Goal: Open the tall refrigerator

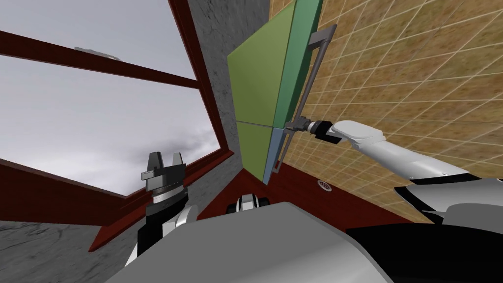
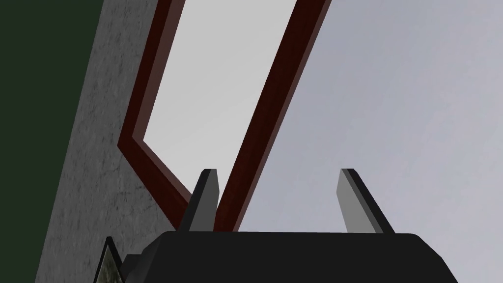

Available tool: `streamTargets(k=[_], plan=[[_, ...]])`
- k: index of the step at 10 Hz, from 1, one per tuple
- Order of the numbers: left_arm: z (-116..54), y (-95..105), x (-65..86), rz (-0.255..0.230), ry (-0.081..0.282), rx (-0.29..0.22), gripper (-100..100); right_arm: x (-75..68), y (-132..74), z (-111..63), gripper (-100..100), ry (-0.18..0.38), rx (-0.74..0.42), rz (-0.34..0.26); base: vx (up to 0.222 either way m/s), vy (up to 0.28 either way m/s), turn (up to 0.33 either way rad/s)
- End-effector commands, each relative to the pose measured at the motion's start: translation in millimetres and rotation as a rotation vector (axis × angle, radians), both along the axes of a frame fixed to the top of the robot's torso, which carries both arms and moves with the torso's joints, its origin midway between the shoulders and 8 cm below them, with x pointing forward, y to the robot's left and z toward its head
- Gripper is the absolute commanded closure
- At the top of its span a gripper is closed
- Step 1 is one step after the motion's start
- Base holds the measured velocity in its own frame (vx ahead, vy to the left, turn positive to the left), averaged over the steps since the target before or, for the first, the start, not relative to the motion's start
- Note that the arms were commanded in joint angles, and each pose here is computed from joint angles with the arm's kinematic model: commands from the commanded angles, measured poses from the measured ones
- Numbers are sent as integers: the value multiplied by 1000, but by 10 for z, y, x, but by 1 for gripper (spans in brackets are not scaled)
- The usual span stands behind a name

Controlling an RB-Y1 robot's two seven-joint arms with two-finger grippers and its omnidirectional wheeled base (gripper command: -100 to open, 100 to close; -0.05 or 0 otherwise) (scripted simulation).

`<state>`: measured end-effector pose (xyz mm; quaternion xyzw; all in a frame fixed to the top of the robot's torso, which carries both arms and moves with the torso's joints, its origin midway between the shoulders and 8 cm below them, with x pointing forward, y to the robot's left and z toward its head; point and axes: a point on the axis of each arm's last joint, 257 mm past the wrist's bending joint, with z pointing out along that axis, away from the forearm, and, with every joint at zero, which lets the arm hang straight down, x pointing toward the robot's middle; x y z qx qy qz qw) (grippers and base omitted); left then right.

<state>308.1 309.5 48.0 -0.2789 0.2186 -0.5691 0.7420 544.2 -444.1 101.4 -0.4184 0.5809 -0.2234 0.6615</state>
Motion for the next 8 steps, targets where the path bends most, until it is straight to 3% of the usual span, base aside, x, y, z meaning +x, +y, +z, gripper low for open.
streamTargets(k=[1,2,3,4,7,8], plan=[[0,0,0,0,0,0,0,16,-317,57,-100,-5,-7,-62,-81,8,251],[0,0,0,0,0,0,0,20,-430,66,-100,-5,-8,-83,-82,14,221],[0,0,0,0,0,0,0,-8,-387,-6,-100,7,-5,-69,-35,1,29],[-1,1,-1,0,0,0,0,9,-205,47,100,-5,-6,-40,56,-21,-333],[-1,1,-1,0,0,0,0,-26,132,20,100,-6,-3,26,99,-7,-248],[-1,1,-1,0,0,0,0,-26,132,20,100,-6,-3,26,58,-12,-70]])
